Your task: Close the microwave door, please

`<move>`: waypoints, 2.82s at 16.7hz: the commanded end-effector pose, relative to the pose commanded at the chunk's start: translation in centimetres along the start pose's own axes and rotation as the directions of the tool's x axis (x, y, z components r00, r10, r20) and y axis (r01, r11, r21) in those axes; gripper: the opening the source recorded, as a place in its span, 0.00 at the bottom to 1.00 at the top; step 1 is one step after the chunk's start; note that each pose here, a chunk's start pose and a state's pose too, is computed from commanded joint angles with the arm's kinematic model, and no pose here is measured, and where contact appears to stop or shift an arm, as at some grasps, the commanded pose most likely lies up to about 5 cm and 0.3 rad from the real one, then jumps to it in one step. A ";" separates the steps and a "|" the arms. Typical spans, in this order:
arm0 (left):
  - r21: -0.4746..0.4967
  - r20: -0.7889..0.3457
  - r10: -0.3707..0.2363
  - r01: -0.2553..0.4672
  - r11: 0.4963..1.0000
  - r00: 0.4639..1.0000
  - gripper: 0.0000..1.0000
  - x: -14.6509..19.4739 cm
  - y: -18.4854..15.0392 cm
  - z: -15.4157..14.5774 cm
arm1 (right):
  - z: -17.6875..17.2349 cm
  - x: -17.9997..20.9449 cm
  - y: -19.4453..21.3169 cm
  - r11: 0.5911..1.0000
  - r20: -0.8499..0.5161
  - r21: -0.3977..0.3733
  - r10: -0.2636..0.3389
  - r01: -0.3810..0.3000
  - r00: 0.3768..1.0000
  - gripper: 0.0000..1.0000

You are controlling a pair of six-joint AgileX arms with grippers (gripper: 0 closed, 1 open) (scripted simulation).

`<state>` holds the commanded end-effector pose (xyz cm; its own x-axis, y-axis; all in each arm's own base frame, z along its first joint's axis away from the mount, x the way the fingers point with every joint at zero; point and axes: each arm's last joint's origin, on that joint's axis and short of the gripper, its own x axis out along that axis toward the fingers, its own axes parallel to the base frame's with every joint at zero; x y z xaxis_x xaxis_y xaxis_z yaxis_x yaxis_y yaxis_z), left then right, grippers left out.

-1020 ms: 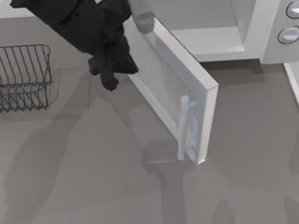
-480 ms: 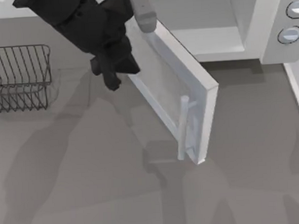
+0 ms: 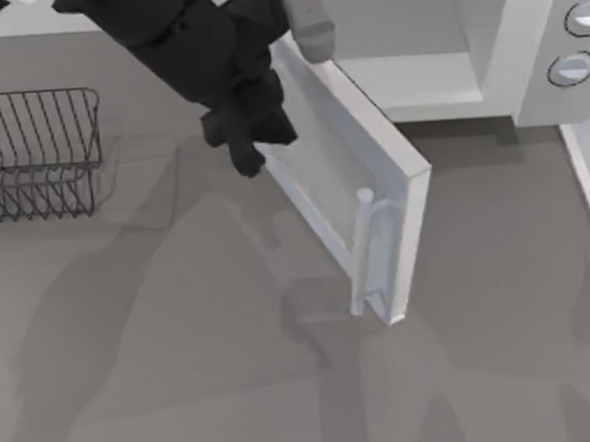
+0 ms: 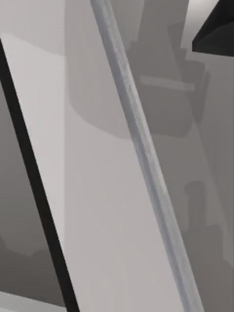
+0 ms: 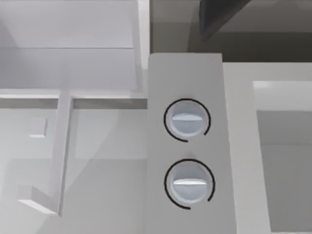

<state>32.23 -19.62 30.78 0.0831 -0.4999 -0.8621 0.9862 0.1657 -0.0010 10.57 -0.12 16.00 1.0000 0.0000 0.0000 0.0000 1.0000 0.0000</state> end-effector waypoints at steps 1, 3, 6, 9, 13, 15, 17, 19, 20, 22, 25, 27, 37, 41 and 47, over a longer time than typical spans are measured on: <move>0.000 0.001 0.000 0.000 1.000 1.000 0.00 0.0 0.0 0.1 | 0.0 0.0 0.0 1.000 0.000 0.000 0.000 0.000 1.000 1.00; 0.001 -0.001 -0.004 0.004 1.000 1.000 0.00 0.5 -0.1 0.7 | 0.0 0.0 0.0 1.000 0.000 0.000 0.000 0.000 1.000 1.00; -0.001 -0.001 -0.002 0.002 1.000 1.000 0.00 1.0 -0.4 1.6 | 0.0 0.0 0.0 1.000 0.000 0.000 0.000 0.000 1.000 1.00; 0.000 0.000 0.000 0.000 1.000 1.000 0.00 1.0 -0.4 1.7 | 0.0 0.0 0.0 1.000 0.000 0.000 0.000 0.000 1.000 1.00; -0.004 -0.001 -0.001 0.001 1.000 1.000 0.00 1.3 -0.4 2.1 | 0.0 0.0 0.0 1.000 0.000 0.000 0.000 0.000 1.000 1.00; -0.008 -0.006 -0.005 0.005 1.000 1.000 0.00 1.8 -0.5 2.7 | 0.0 0.0 0.0 1.000 0.000 0.000 0.000 0.000 1.000 1.00; -0.003 0.000 0.001 -0.001 1.000 1.000 0.00 1.9 -0.7 3.2 | 0.0 0.0 0.0 1.000 0.000 0.000 0.000 0.000 1.000 1.00; -0.003 0.000 0.001 -0.001 1.000 1.000 0.00 1.9 -0.7 3.2 | 0.0 0.0 0.0 1.000 0.000 0.000 0.000 0.000 1.000 1.00; -0.007 0.001 0.002 -0.002 1.000 1.000 0.00 1.7 -0.6 3.1 | 0.0 0.0 0.0 1.000 0.000 0.000 0.000 0.000 1.000 1.00; -0.004 0.004 0.005 -0.005 1.000 1.000 0.00 1.8 -0.7 3.4 | 0.0 0.0 0.0 1.000 0.000 0.000 0.000 0.000 1.000 1.00; -0.011 -0.007 -0.007 0.007 1.000 1.000 0.00 2.7 -0.9 4.2 | 0.0 0.0 0.0 1.000 0.000 0.000 0.000 0.000 1.000 1.00; -0.007 0.000 0.001 -0.001 1.000 1.000 0.00 2.7 -1.0 4.7 | 0.0 0.0 0.0 1.000 0.000 0.000 0.000 0.000 1.000 1.00; -0.043 -0.086 -0.114 0.111 0.993 0.990 0.00 5.9 -1.8 4.5 | 0.0 0.0 0.0 1.000 0.000 0.000 0.000 0.000 1.000 1.00; -0.061 -0.103 -0.124 0.118 0.991 0.987 0.00 6.7 -1.8 4.8 | 0.0 0.0 0.0 1.000 0.000 0.000 0.000 0.000 1.000 1.00; -0.011 0.001 0.003 -0.003 1.000 1.000 0.00 3.6 -1.3 6.3 | 0.0 0.0 0.0 1.000 0.000 0.000 0.000 0.000 1.000 1.00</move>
<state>32.14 -26.99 30.86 0.0863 -0.5002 -0.8616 0.9844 0.1761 -0.0037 10.57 -0.12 16.00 1.0000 0.0000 0.0000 0.0000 1.0000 0.0000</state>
